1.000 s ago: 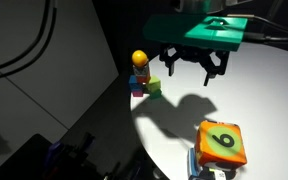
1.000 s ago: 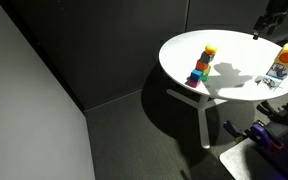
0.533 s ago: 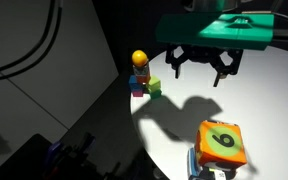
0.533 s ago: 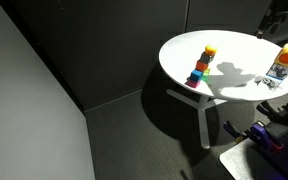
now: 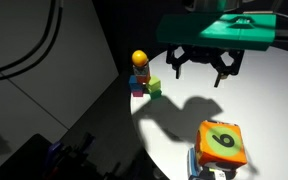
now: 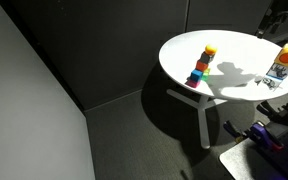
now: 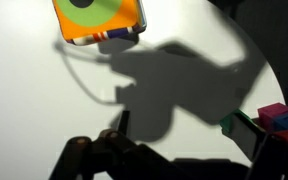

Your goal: Put the orange plushy cube on the table

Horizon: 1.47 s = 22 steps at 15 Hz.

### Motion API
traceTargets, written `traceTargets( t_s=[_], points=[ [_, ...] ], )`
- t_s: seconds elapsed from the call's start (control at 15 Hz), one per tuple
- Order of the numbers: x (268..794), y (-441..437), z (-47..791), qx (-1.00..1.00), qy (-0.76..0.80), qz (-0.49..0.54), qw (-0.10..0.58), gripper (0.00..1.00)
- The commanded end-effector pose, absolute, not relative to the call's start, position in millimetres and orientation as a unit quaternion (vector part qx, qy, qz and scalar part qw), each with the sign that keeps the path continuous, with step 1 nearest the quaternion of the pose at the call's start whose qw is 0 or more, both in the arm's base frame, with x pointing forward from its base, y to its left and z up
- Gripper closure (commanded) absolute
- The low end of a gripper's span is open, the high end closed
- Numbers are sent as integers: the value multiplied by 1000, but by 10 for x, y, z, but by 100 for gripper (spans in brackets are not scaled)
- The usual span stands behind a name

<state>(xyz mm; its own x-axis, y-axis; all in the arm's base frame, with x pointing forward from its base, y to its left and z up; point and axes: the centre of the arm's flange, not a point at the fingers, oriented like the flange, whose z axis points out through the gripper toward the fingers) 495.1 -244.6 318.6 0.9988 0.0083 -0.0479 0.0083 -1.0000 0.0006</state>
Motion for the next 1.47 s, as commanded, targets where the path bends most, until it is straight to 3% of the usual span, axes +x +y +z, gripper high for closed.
traceTargets(
  t_s=[0.0, 1.4],
  points=[
    [4840, -2491, 3172, 999, 19, -31, 3, 0],
    [4332, -2839, 2940, 992, 58, -93, 66, 0]
  ],
)
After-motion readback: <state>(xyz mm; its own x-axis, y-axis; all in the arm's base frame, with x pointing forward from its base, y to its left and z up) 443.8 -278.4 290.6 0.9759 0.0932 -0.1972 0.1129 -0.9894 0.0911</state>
